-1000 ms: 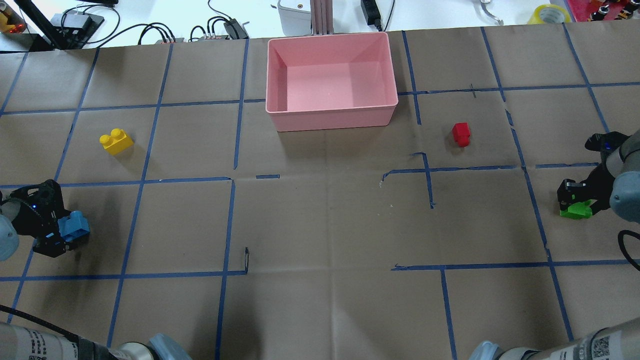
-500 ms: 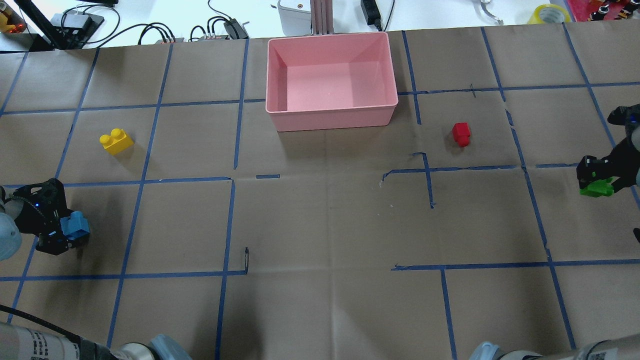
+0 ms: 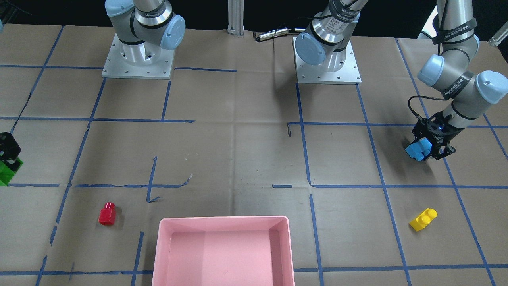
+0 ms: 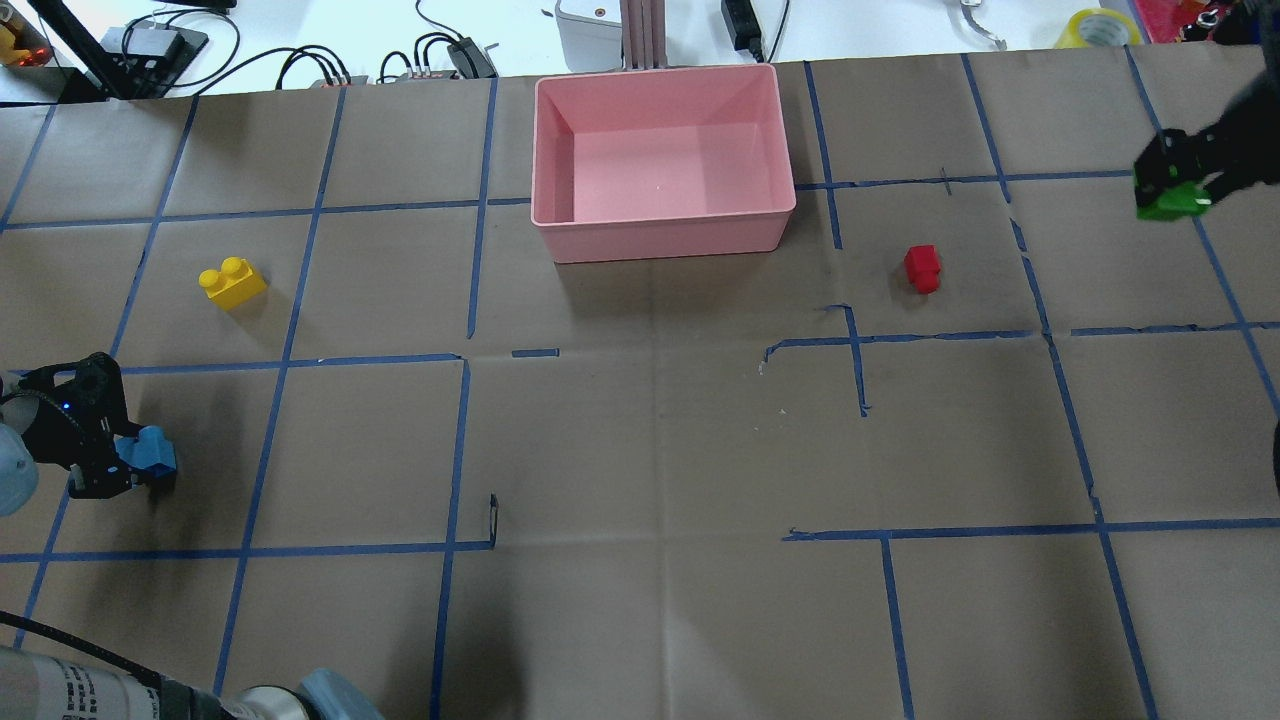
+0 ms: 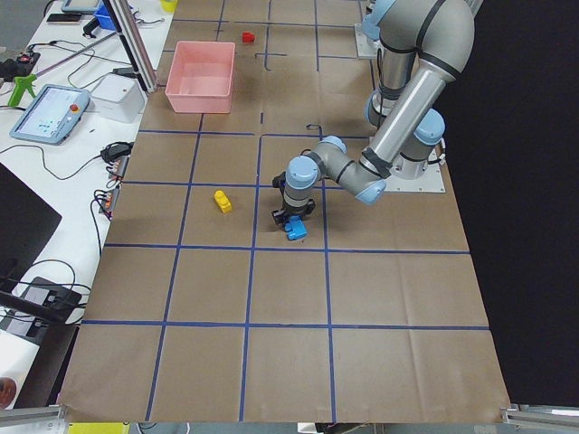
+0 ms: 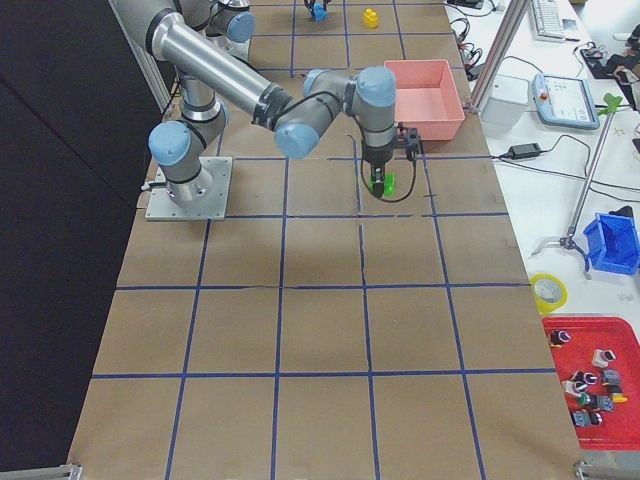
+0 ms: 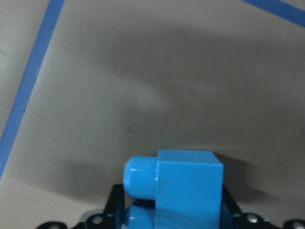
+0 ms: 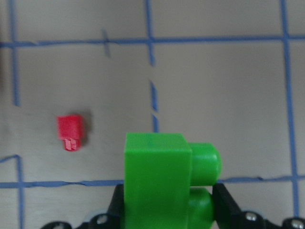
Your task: Put all blocks into box
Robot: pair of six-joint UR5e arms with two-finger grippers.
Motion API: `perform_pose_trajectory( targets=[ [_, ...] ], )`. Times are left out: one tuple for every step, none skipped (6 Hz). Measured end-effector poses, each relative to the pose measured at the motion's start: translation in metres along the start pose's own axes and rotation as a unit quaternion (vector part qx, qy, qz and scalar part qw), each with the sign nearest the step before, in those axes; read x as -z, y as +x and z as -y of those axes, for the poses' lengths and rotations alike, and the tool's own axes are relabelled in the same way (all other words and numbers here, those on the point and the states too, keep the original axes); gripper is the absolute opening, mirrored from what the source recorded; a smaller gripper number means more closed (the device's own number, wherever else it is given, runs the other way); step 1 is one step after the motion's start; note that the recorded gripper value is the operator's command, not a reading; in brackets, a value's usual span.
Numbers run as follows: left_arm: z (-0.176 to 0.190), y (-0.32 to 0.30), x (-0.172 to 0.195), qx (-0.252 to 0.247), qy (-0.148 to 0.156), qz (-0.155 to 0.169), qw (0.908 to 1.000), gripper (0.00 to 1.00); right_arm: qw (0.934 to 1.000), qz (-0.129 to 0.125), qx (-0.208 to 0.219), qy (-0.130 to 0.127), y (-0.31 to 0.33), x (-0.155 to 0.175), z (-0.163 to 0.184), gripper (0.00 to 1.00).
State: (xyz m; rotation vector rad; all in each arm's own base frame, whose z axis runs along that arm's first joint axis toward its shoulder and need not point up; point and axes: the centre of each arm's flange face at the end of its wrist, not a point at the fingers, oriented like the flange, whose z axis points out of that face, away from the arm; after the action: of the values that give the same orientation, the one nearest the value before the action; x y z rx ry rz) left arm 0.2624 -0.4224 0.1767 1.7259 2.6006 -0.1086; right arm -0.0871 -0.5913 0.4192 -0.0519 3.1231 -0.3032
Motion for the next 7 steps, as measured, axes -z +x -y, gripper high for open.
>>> perform_pose_trajectory(
  targets=[
    [-0.002, -0.004, 0.004, 0.002, -0.006, 0.008, 0.9999, 0.12, 0.9972, 0.036, 0.064, 0.011, -0.078, 0.015, 0.043, 0.07],
    [-0.005, -0.012, 0.016, 0.014, -0.015, 0.023, 0.9995, 0.12, 0.9904, 0.071, 0.117, 0.017, -0.159, 0.008, 0.08, 0.07],
    [-0.01, -0.028, 0.037, 0.033, -0.023, 0.044, 0.9982, 0.1, 0.9834, 0.108, 0.144, 0.022, -0.234, -0.008, 0.11, 0.07],
    [-0.014, -0.047, 0.059, 0.068, -0.016, 0.056, 0.996, 0.1, 0.9775, 0.144, 0.152, 0.024, -0.3, -0.029, 0.132, 0.1],
    [-0.008, -0.069, 0.087, 0.124, 0.001, 0.059, 0.9906, 0.1, 0.9725, 0.168, 0.157, 0.037, -0.348, -0.051, 0.149, 0.15],
    [0.015, -0.091, 0.121, 0.187, 0.019, 0.051, 0.9809, 0.1, 0.9682, 0.18, 0.164, 0.056, -0.376, -0.067, 0.159, 0.98],
    [0.044, -0.108, 0.154, 0.255, 0.03, 0.034, 0.9659, 0.1, 0.9662, 0.185, 0.17, 0.058, -0.387, -0.077, 0.159, 1.0]
  ],
)
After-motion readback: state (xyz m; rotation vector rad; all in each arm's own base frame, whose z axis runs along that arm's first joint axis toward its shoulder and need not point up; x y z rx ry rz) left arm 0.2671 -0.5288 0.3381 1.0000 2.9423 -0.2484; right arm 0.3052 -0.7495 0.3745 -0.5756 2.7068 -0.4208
